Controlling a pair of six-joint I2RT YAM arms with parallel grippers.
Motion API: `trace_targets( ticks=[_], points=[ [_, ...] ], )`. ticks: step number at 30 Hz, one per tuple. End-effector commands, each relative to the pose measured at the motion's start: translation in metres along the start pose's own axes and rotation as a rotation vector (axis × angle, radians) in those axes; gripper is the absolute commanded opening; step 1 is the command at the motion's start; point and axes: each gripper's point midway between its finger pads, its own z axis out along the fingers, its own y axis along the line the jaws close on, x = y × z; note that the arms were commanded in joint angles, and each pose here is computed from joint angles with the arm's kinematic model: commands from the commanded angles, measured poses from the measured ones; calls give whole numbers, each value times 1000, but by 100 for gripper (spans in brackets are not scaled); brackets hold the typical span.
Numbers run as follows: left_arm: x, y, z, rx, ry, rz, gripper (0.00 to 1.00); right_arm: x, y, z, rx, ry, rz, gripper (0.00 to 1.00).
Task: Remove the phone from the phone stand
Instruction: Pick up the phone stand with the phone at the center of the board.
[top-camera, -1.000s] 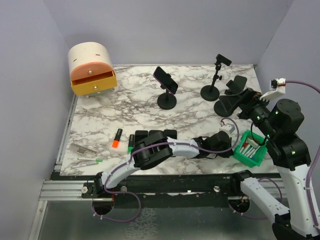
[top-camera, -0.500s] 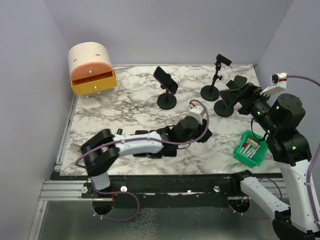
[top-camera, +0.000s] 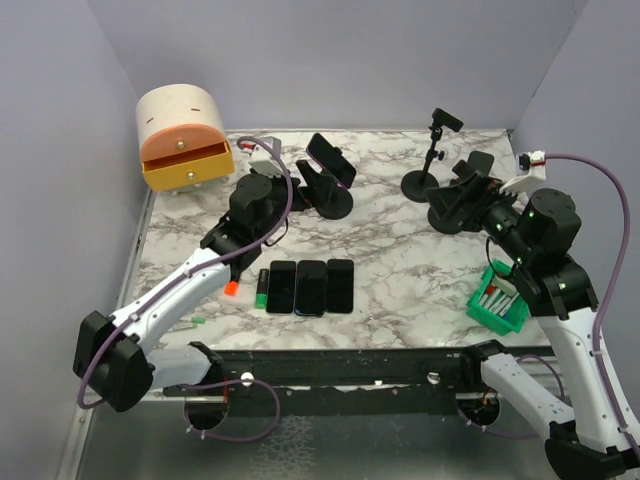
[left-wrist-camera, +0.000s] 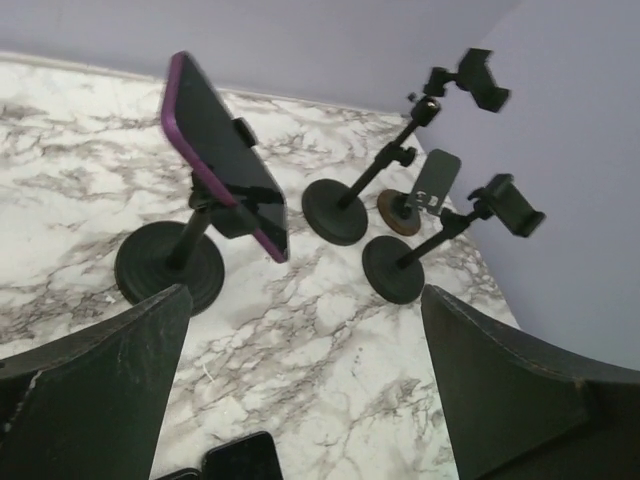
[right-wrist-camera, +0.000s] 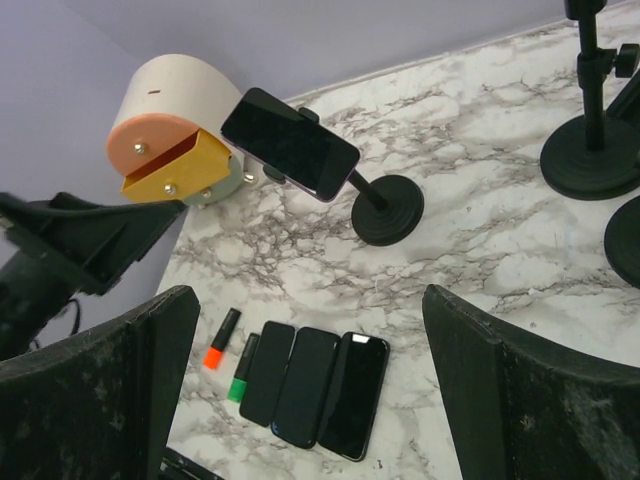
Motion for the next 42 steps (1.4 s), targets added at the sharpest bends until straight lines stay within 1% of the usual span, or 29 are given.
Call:
trace_targets(
  ticks=[1,3,5,9,12,15,20,22,24,30,34,39,42],
  points=[
    [25,44,25,20,90,-167,99,-8,18,-3,-94,-34,-18,99],
    [16,50,31,39,48,-208,99,-6,18,-4,-95,-32,-21,99],
    [9,52,39,38,20,-206,99,-4,16,-3,-90,-32,-23,99],
    [9,58,62,24,23,-185,99,-2,13,-1,-83,-31,-26,99],
    [11,61,74,39,36,-197,95,-2,11,-1,-72,-30,-38,99],
    [8,59,79,54,17,-202,90,-1,9,0,-60,-32,-46,99],
    [3,68,104,42,9,-209,73,1,10,1,-58,-25,-50,99],
    [3,68,113,60,22,-214,62,-1,12,0,-61,-24,-56,99],
    [7,67,120,77,42,-218,53,-4,14,-2,-60,-31,-61,99],
    [15,71,124,83,66,-215,30,-5,15,-3,-58,-33,-70,99],
    [11,67,123,110,63,-210,15,-3,15,-2,-58,-28,-73,99],
    [0,52,117,158,55,-224,0,-6,14,-6,-46,-38,-76,99],
    [-10,39,108,206,46,-238,0,-11,15,-12,-39,-47,-88,99]
  ],
)
